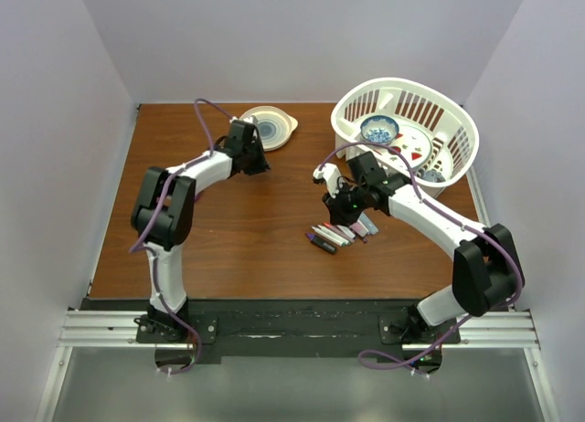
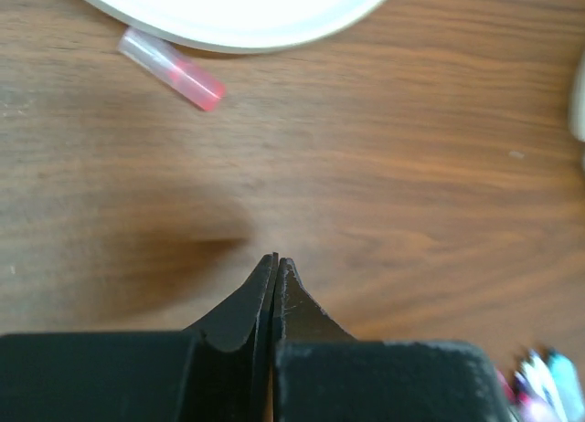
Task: Open the pen caps
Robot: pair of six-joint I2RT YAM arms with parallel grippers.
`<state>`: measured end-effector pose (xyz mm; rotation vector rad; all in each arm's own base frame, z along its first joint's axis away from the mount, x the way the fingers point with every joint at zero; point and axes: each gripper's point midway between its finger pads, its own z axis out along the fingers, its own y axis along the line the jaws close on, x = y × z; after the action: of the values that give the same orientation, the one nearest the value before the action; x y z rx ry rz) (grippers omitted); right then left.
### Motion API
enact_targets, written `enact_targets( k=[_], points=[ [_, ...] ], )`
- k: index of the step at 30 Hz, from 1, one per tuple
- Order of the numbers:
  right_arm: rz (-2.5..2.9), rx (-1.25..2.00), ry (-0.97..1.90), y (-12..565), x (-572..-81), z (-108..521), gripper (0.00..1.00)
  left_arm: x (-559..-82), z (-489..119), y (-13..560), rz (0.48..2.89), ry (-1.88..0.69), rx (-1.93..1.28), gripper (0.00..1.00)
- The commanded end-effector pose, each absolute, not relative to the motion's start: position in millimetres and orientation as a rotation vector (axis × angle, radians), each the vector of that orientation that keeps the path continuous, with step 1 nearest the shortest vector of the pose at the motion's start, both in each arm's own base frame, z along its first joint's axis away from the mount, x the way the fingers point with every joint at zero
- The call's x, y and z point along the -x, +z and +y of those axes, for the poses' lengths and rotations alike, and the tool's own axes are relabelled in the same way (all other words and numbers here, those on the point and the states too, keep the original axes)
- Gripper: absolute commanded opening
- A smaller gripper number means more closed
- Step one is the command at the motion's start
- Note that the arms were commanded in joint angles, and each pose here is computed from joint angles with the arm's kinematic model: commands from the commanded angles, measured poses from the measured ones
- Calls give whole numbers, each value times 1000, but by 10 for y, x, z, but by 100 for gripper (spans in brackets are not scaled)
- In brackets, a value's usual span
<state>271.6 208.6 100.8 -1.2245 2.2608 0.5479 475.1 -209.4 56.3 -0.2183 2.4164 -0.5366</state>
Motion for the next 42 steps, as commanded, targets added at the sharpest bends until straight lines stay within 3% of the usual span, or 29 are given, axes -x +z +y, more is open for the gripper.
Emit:
enact_targets(
  k=[1, 25, 32, 42],
  points=[
    [2161, 1230, 572, 1286, -2769, 2154, 21, -4975, -2026, 498, 2426, -452, 249, 0],
    [2155, 1232, 610, 1313, -2729, 2180, 21, -5878, -1907, 386, 2312, -318, 514, 0],
    [2164, 1235, 617, 1287, -2723, 2178, 21, -5911, -1723, 341, 2310, -283, 551, 0],
    [2164, 1231, 621, 1286, -2731, 2173, 21, -5571, -1435, 355, 2319, -259, 576, 0]
  ],
)
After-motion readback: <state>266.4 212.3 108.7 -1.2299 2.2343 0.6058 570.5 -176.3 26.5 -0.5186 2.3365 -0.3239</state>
